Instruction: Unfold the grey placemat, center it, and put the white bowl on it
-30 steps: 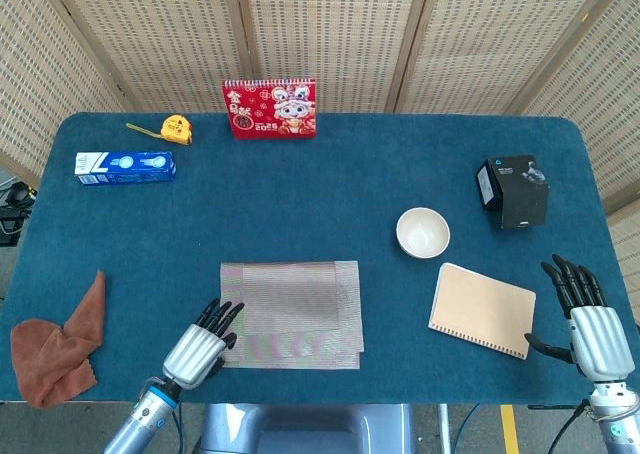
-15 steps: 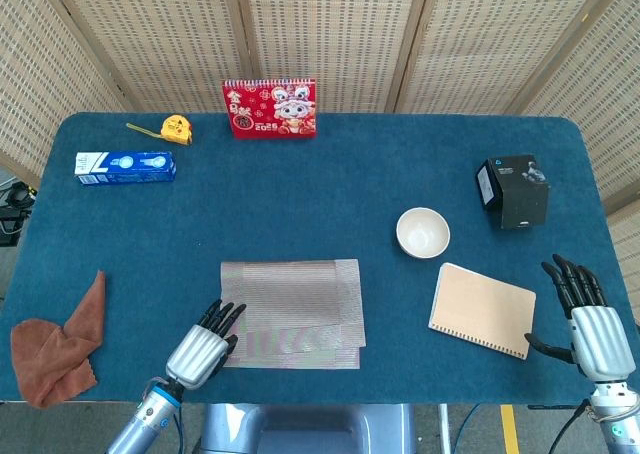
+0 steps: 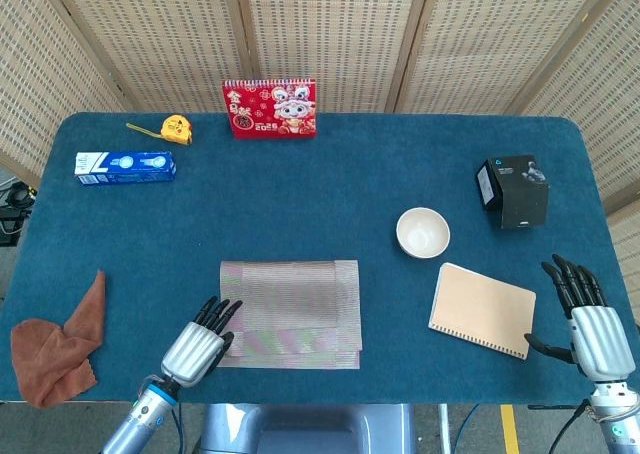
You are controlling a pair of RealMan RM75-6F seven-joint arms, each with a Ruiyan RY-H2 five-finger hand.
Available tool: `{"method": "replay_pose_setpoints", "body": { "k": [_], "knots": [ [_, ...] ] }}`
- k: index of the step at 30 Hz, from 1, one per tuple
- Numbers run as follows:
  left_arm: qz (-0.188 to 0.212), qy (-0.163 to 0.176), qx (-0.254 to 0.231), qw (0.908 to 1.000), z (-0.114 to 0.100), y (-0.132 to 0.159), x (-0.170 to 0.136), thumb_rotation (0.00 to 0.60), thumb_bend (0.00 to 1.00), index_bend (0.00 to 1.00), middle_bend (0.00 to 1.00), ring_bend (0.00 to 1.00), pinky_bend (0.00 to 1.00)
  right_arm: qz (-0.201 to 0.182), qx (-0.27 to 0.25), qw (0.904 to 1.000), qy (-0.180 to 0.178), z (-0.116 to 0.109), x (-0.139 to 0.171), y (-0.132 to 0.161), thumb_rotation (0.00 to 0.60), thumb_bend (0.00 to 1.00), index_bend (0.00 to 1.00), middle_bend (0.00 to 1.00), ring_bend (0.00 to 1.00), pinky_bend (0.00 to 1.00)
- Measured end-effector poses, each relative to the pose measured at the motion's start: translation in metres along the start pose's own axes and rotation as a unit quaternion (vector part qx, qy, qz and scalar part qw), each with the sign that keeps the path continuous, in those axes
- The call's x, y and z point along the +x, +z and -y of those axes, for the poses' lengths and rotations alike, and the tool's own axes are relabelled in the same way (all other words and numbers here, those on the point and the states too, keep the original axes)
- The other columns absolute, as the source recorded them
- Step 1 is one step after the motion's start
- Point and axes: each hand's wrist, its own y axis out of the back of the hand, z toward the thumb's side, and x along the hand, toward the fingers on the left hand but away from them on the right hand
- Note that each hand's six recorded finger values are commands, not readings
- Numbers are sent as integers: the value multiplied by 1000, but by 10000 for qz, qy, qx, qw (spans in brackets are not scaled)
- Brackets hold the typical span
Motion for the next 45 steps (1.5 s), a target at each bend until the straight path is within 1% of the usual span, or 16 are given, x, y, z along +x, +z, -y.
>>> {"method": "replay_pose_setpoints", "body": {
  "k": [6, 10, 15, 20, 23, 27, 34, 38, 40, 45],
  "knots": [
    [-53, 162, -95, 9998, -18, -5, 4, 600, 477, 582, 0, 0, 0, 9, -23, 10000, -19, -2, 0, 0, 600, 62, 0, 0, 0, 0],
    [-104, 340, -142, 9993, -39, -12, 12, 600, 476, 583, 0, 0, 0, 9, -30, 10000, -34, -3, 1, 0, 600, 62, 0, 0, 0, 0],
    [-280, 653, -38, 9975, -77, -30, 37, 600, 475, 586, 0, 0, 0, 101, -35, 9999, -45, -5, -1, -4, 600, 61, 0, 0, 0, 0],
    [-543, 722, 42, 9959, -104, -49, 70, 600, 475, 591, 0, 0, 0, 243, -6, 9997, -14, -4, -4, -12, 600, 61, 0, 0, 0, 0],
    [-693, 720, 84, 9950, -116, -59, 89, 600, 475, 594, 0, 0, 0, 315, 16, 9995, 18, -3, -6, -16, 600, 62, 0, 0, 0, 0],
    [-844, 727, 169, 9936, -128, -68, 112, 600, 476, 594, 0, 0, 0, 362, 48, 9993, -1, -4, -9, -18, 600, 62, 0, 0, 0, 0],
    [-1101, 804, 455, 9896, -147, -83, 158, 600, 475, 596, 0, 0, 0, 539, 82, 9985, -66, -8, -13, -29, 600, 62, 0, 0, 0, 0],
    [-1294, 848, 339, 9874, -159, -88, 185, 600, 475, 596, 0, 0, 0, 608, 85, 9981, -69, -8, -15, -33, 600, 62, 0, 0, 0, 0],
    [-1355, 865, 306, 9865, -162, -89, 194, 600, 475, 596, 0, 0, 0, 643, 89, 9979, -62, -7, -16, -36, 600, 62, 0, 0, 0, 0],
    [-1577, 887, 381, 9828, -168, -93, 216, 600, 470, 592, 0, 0, 0, 734, 108, 9972, -44, -6, -19, -41, 600, 62, 0, 0, 0, 0]
  ]
}}
